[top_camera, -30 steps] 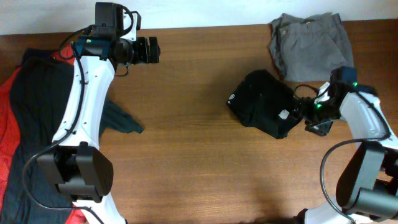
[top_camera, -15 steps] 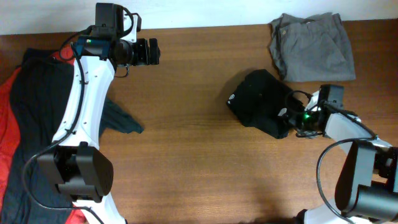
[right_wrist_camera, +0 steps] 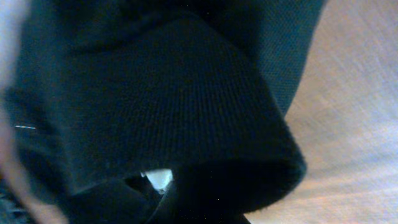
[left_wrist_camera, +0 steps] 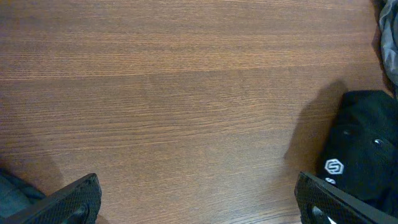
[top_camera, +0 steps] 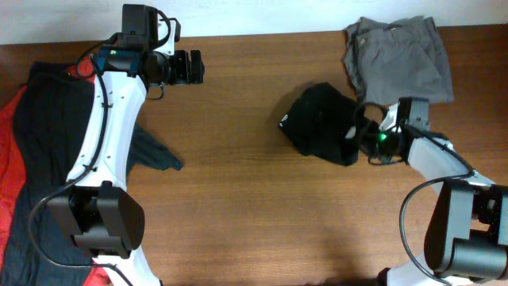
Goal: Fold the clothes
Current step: 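Grasp the black bundle with the right gripper and lift it, then place the black bundle onto the folded grey garment with the right gripper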
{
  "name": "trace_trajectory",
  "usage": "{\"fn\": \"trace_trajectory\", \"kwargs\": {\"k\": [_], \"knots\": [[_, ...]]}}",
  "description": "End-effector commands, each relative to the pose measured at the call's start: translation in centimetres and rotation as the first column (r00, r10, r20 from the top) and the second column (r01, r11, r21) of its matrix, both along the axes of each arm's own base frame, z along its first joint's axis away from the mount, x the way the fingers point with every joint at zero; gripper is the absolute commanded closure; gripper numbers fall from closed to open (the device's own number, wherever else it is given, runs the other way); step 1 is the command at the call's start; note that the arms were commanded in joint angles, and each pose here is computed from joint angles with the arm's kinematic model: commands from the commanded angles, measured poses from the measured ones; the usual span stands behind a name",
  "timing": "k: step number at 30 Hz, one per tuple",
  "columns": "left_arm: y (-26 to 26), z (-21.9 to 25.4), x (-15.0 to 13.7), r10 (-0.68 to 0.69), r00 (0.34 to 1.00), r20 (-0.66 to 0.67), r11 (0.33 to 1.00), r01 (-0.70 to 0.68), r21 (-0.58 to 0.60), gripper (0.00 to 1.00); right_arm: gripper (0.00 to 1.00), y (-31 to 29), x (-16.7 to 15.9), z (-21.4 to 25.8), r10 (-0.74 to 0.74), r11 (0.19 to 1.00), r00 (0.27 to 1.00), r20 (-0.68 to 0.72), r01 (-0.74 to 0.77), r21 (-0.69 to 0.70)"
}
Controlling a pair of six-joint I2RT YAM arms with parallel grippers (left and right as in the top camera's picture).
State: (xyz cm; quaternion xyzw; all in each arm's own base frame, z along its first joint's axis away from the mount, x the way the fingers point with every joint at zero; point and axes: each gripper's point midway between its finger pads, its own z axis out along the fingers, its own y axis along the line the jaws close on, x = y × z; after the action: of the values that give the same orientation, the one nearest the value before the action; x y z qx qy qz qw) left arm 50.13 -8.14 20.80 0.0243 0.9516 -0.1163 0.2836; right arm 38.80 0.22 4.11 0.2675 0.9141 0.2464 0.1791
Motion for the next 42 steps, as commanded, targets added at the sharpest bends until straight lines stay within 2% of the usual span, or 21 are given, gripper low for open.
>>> {"fn": "trace_trajectory", "kwargs": {"k": [1, 5, 9, 14, 15, 17, 20, 26, 33, 36, 38, 42], "knots": [[0.0, -0.3, 0.2, -0.011, 1.000, 0.002, 1.000, 0.011, 0.016, 0.01, 0.96, 1.7, 3.7, 8.1, 0.043, 0.994, 0.983, 0.180, -0.060, 0.089], [0.3, -0.2, 0.4, -0.001, 1.000, 0.009, 1.000, 0.000, 0.030, 0.01, 0.96, 1.6, 6.5, 14.5, 0.036, 0.993, 0.960, 0.278, -0.066, 0.098], [0.3, -0.2, 0.4, -0.001, 1.000, 0.009, 1.000, 0.001, 0.030, 0.01, 0.96, 0.0, 10.0, 20.7, -0.109, 0.989, 0.910, 0.399, 0.058, 0.137], [0.3, -0.2, 0.4, -0.001, 1.000, 0.009, 1.000, 0.001, 0.030, 0.01, 0.96, -1.1, 13.1, 27.6, -0.201, 0.975, 0.774, 0.600, 0.101, 0.196], [0.3, -0.2, 0.4, -0.001, 1.000, 0.009, 1.000, 0.001, 0.030, 0.01, 0.96, -1.7, 13.8, 29.5, -0.219, 0.974, 0.716, 0.663, 0.120, 0.191], [0.3, -0.2, 0.4, -0.001, 1.000, 0.009, 1.000, 0.001, 0.030, 0.01, 0.96, -2.8, 14.5, 31.2, -0.241, 0.971, 0.650, 0.721, 0.164, 0.176], [0.3, -0.2, 0.4, -0.001, 1.000, 0.009, 1.000, 0.001, 0.030, 0.01, 0.96, -5.7, 15.1, 32.1, -0.317, 0.937, 0.571, 0.757, 0.313, 0.157], [0.3, -0.2, 0.4, -0.001, 1.000, 0.010, 1.000, 0.000, 0.030, 0.01, 0.96, -9.6, 16.1, 33.5, -0.400, 0.853, 0.412, 0.818, 0.494, 0.168], [0.3, -0.2, 0.5, -0.001, 1.000, 0.013, 1.000, 0.000, 0.030, 0.01, 0.96, -11.5, 19.2, 31.6, -0.413, 0.819, 0.297, 0.861, 0.535, 0.208], [0.2, 0.1, 0.9, -0.001, 0.999, 0.035, 1.000, 0.000, 0.027, 0.01, 0.96, -12.5, 20.8, 30.8, -0.403, 0.816, 0.221, 0.888, 0.527, 0.239], [0.2, 0.4, 1.3, -0.001, 0.998, 0.056, 1.000, -0.001, 0.026, 0.01, 0.96, -13.1, 21.8, 30.1, -0.403, 0.813, 0.210, 0.891, 0.529, 0.243], [0.7, 0.7, 1.8, 0.018, 0.997, 0.080, 0.999, -0.022, 0.049, 0.01, 0.96, -13.3, 25.0, 27.7, -0.383, 0.842, 0.242, 0.892, 0.489, 0.229]]}}
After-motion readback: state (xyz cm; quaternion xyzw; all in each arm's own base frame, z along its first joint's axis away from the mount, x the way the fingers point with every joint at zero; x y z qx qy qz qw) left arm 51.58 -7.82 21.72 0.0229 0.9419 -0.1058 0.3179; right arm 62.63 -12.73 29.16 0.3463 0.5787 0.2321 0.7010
